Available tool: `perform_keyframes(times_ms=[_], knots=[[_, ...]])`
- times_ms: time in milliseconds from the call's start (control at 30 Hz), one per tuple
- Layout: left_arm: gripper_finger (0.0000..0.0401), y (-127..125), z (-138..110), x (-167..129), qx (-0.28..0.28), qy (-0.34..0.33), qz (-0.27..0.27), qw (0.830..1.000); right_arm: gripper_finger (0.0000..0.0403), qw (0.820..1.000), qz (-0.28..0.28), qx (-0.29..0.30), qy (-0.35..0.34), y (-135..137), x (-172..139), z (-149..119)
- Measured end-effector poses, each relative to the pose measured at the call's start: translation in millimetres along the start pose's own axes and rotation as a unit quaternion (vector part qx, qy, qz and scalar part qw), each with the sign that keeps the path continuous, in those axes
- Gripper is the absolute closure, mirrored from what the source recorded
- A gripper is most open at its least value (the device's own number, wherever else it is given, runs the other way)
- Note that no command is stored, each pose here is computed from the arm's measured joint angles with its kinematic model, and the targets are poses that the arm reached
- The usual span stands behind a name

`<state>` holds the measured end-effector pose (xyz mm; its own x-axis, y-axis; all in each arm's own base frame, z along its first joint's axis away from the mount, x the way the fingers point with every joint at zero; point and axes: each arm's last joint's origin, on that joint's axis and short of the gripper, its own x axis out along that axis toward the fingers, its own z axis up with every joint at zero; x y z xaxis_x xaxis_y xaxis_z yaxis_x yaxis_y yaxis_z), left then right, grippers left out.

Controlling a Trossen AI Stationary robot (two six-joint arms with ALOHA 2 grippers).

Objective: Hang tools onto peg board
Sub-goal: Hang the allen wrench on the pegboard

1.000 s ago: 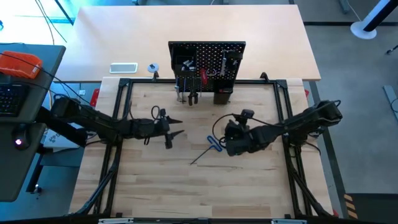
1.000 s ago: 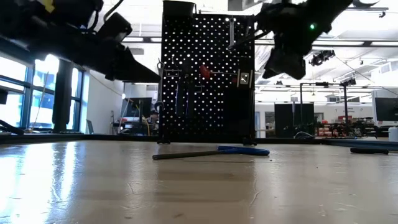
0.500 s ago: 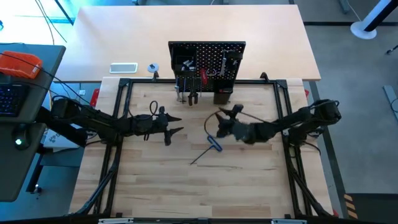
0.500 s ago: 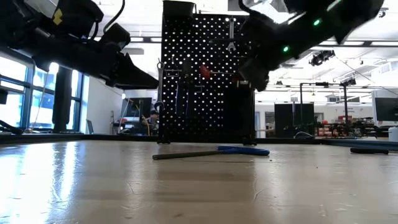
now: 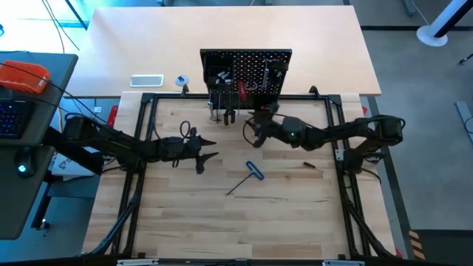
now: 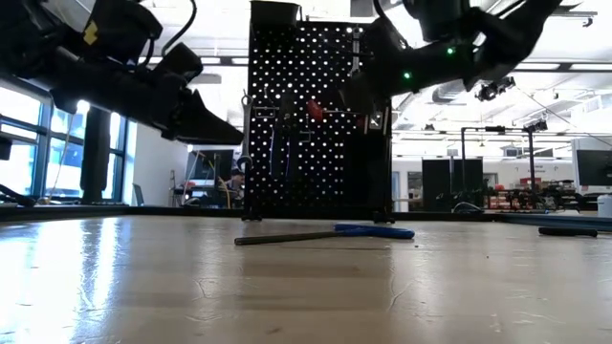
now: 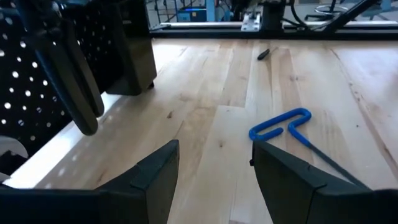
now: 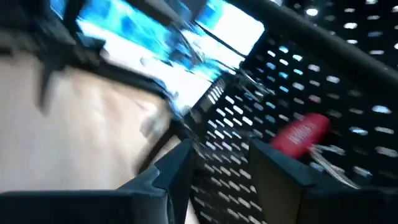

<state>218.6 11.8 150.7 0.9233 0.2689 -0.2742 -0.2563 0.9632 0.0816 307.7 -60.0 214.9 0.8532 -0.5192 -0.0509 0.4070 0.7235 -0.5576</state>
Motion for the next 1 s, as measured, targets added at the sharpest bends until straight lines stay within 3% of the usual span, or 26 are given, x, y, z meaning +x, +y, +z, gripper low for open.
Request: perform_keyframes(times_ms=[133,300,433,733,1000], knots=[[0.0206,-0.9,-3.7,2.6,-0.002,0.007,-0.001,1.0,0.0252,0.997,0.012,0.073,-0.009,-15.0,11.3,4.0],[0.0206,-1.5,-5.6,3.6,-0.001,0.012,-0.006,1.0,0.0252,0.994,-0.006,0.105,0.025,-24.5,25.3,15.2],[0.0206,-1.5,-4.4,3.6,-0.001,0.006,-0.006,1.0,0.0252,0.99,-0.015,0.122,0.068,-27.1,43.2,28.1],[0.0206,-2.5,-3.0,3.5,-0.001,-0.001,-0.018,1.0,0.0252,0.967,-0.1,0.133,0.194,-25.8,73.0,42.2],[0.0206,-3.4,-3.0,3.5,0.006,-0.002,-0.032,0.999,0.0251,0.96,-0.125,0.133,0.214,-24.0,73.1,42.4]])
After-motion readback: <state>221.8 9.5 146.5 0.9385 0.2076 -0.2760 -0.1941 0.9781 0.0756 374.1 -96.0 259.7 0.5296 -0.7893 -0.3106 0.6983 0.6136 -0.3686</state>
